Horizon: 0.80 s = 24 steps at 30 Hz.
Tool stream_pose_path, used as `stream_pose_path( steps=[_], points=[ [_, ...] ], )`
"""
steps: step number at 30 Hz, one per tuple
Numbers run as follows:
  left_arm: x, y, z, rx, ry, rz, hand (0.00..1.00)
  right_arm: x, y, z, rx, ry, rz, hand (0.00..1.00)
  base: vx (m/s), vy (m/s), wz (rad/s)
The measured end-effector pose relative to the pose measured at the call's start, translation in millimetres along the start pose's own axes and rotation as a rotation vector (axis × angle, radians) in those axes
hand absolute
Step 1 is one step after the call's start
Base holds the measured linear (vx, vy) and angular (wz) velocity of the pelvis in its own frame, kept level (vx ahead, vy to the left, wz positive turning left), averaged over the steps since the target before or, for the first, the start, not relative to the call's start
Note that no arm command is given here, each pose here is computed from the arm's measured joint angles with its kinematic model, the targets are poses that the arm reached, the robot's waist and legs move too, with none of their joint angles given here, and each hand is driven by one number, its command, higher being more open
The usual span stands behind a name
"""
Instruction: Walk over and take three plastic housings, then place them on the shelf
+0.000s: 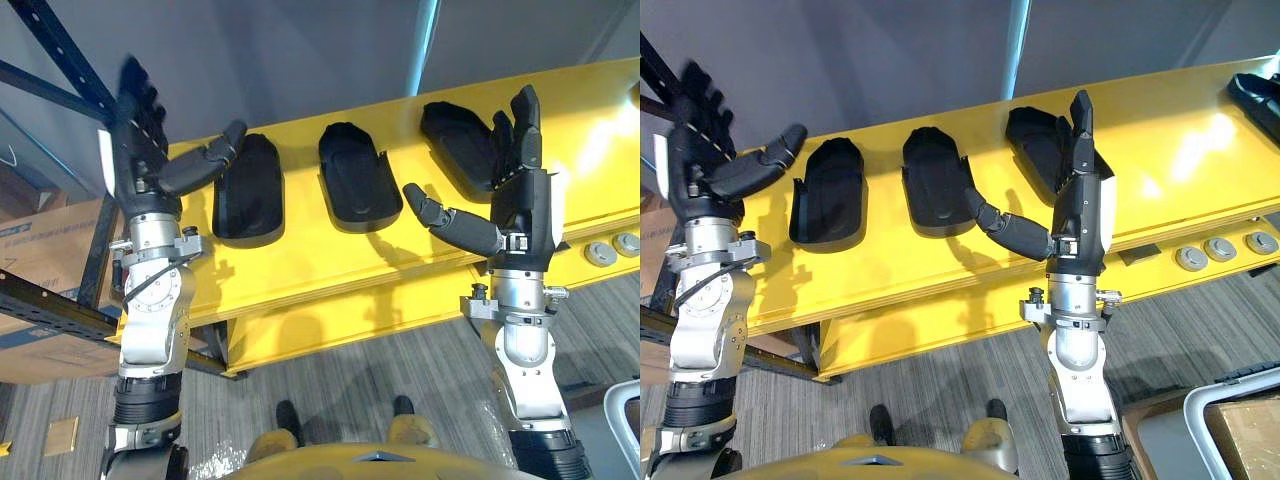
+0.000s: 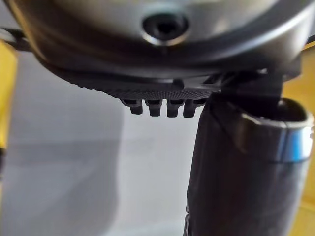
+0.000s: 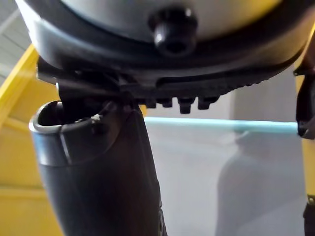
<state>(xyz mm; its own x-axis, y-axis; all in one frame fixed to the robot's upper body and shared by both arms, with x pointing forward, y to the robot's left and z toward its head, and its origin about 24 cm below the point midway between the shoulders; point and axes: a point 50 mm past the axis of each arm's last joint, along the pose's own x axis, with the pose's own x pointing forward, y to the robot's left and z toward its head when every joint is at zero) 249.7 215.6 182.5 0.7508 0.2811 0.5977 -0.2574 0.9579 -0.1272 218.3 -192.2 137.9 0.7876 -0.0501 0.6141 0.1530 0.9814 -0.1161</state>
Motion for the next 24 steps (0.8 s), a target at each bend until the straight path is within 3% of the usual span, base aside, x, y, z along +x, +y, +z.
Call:
stream_pose_path(
  steps=[7, 12, 13, 20, 24],
  points=[
    [-36.9, 23.8, -17.5, 0.061, 0.082, 0.135, 1.00, -0.2, -44.1, -5.7, -0.046, 0.070, -0.146, 1.00, -0.04, -0.003, -0.07],
    [-67.6, 33.6, -29.7, 0.013, 0.196, 0.138, 1.00, -15.4, -66.0, -7.7, -0.082, 0.128, -0.204, 1.00, -0.01, -0.004, -0.01],
    [-76.4, 26.8, -23.4, -0.066, 0.126, 0.080, 1.00, -26.0, -70.3, -10.7, -0.067, 0.154, -0.297, 1.00, 0.00, 0.000, 0.00],
    [-76.9, 24.6, -24.0, -0.074, 0.129, 0.076, 1.00, -30.0, -68.3, -12.7, -0.054, 0.170, -0.304, 1.00, 0.00, 0.000, 0.00],
    [-80.1, 15.6, -26.0, -0.106, 0.149, 0.076, 1.00, -44.7, -48.7, -24.3, 0.015, 0.272, -0.274, 1.00, 0.00, 0.000, -0.03]
  ],
)
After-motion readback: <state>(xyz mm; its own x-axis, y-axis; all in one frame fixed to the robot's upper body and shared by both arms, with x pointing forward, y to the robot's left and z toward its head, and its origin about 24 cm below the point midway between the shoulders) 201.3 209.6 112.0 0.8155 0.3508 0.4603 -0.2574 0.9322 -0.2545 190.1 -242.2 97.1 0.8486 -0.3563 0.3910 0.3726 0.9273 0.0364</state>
